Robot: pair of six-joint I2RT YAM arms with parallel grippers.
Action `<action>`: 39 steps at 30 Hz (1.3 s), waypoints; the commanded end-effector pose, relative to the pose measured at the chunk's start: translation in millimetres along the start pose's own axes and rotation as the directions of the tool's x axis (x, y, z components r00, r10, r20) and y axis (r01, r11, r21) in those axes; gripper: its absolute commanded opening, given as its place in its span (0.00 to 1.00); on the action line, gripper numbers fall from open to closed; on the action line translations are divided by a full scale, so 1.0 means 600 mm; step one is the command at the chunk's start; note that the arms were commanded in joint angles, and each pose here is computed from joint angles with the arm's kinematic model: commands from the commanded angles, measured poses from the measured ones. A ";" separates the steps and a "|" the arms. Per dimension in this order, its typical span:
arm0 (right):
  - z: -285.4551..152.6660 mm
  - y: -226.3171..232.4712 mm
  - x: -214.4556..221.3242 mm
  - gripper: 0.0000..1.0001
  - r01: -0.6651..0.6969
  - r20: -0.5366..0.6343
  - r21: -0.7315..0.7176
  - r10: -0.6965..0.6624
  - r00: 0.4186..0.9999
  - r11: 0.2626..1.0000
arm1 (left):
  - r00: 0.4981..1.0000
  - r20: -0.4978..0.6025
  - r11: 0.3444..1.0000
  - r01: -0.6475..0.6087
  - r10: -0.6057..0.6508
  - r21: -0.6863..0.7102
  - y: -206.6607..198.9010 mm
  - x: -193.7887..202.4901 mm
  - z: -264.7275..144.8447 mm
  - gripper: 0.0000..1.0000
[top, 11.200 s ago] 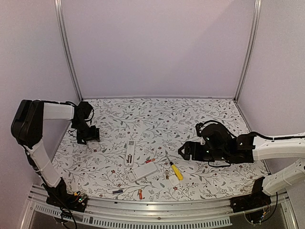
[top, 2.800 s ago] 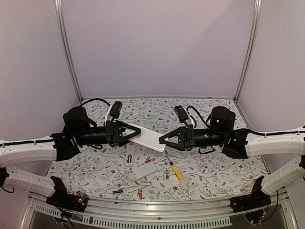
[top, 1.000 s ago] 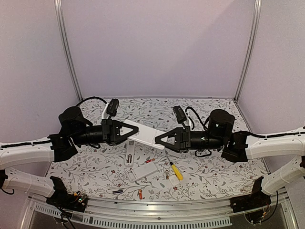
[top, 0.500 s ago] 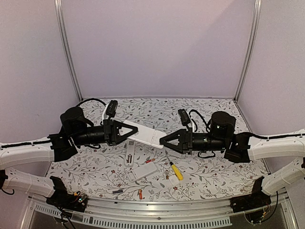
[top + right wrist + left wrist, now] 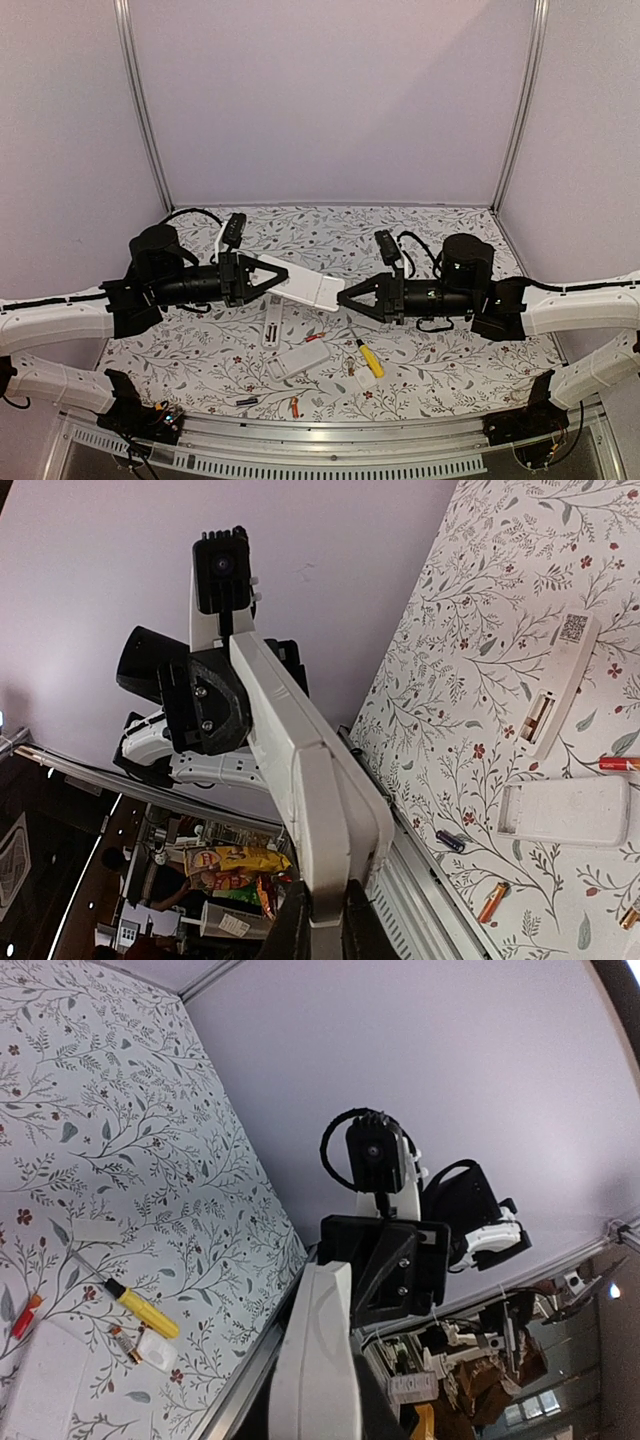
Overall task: Unload the batteries from the remote control
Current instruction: Remove the battery cover from the remote control.
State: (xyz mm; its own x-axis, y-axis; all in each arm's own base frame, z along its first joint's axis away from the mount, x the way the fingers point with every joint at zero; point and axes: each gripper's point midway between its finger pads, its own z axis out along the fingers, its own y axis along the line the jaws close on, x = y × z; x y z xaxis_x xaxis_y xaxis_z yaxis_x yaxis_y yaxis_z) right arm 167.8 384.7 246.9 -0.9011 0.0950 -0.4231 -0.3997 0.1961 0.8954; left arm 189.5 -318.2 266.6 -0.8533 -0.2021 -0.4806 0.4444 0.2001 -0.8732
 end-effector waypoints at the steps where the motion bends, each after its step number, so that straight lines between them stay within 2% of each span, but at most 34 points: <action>1: -0.004 -0.003 -0.004 0.09 -0.002 0.014 0.009 0.002 1.000 1.000 | 0.999 0.011 0.998 -0.031 0.030 0.049 -0.021 -0.007 -0.001 0.00; 16: 0.024 -0.003 -0.006 0.13 -0.003 -0.011 -0.015 0.003 1.000 1.000 | 0.999 -0.020 0.995 -0.026 0.028 0.095 -0.030 0.002 0.004 0.00; 27: 0.015 -0.014 -0.006 0.00 -0.022 0.012 0.004 0.022 1.000 1.000 | 1.000 0.025 1.000 0.016 -0.016 0.026 0.003 -0.012 -0.006 0.00; 39: -0.016 -0.015 -0.007 0.00 -0.031 0.050 0.026 0.029 0.998 0.999 | 0.994 0.097 0.997 0.055 -0.050 -0.054 0.052 -0.050 -0.040 0.00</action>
State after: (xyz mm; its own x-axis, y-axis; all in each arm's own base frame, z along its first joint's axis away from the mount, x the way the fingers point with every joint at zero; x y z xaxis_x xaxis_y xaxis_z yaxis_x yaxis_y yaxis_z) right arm 169.2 383.3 241.2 -0.9081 0.1120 -0.4035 -0.3791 0.1892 0.9058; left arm 220.5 -292.4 256.2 -0.8499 -0.2907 -0.4396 0.3794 0.2415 -0.8932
